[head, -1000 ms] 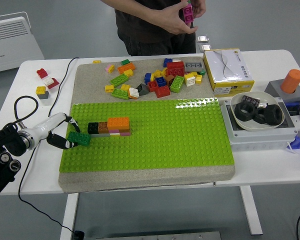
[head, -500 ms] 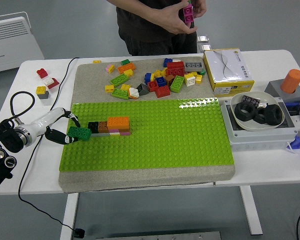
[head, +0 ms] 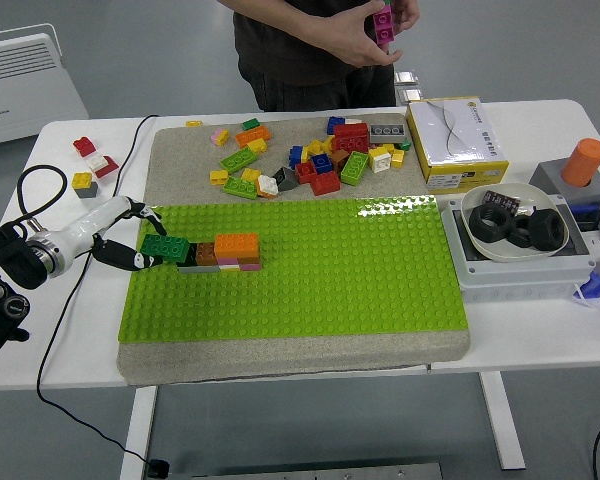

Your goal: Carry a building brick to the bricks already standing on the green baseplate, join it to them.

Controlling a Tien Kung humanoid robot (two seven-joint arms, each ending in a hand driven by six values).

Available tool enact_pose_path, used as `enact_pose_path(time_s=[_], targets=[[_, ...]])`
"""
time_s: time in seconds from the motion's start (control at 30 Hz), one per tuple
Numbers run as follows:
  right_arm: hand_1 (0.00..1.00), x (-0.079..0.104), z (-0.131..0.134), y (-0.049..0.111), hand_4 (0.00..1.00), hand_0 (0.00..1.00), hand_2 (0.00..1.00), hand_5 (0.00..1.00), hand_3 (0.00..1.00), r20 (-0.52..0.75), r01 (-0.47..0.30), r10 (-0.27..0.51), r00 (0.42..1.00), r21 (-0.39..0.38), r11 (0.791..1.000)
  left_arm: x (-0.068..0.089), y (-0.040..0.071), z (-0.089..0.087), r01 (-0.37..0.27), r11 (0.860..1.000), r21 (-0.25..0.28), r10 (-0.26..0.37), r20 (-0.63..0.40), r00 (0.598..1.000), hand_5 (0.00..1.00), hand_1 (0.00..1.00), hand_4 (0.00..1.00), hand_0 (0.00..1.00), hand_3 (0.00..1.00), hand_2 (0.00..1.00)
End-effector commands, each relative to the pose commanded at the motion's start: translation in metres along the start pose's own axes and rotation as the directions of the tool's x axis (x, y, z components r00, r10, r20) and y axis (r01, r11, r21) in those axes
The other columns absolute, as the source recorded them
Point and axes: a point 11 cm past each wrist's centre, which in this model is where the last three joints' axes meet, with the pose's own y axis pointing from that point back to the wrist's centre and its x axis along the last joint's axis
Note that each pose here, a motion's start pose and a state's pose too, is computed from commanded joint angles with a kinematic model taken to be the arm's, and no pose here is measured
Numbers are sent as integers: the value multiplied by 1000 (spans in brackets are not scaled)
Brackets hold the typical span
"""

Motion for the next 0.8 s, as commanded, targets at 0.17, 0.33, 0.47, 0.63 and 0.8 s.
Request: enact_pose_path(time_s=[0.17, 0.33, 0.47, 0.63, 0.8], targets=[[663, 2, -1, 0, 858, 702, 713, 998, 769, -4, -4, 4, 1000, 3, 1000, -6, -9, 9, 6, 1000, -14, -7, -31, 999, 2, 889, 542, 935, 396, 812], [663, 4, -2, 0, 861, 702, 713, 998, 769, -6, -8, 8, 1000, 5, 1000, -10, -14, 16, 15, 1000, -21, -16, -45, 999, 2, 889, 541, 934, 395, 812], [663, 6, -3, 0, 861, 702, 713, 998, 769, -7, -11, 11, 1000, 6, 1000, -11, -18, 20, 15, 1000, -23, -16, -59, 998, 2, 889, 541, 934, 395, 812], [663, 8, -3, 0, 862, 702, 713, 998, 768, -10, -15, 15, 1000, 8, 1000, -12, -22, 20, 16, 1000, -1, -16, -57, 998, 2, 890, 545, 934, 395, 812], [662, 10, -3, 0, 863, 705, 713, 998, 768, -14, -19, 19, 1000, 8, 1000, -12, -24, 23, 14, 1000, 12, -14, -71, 997, 2, 890, 551, 934, 393, 812]])
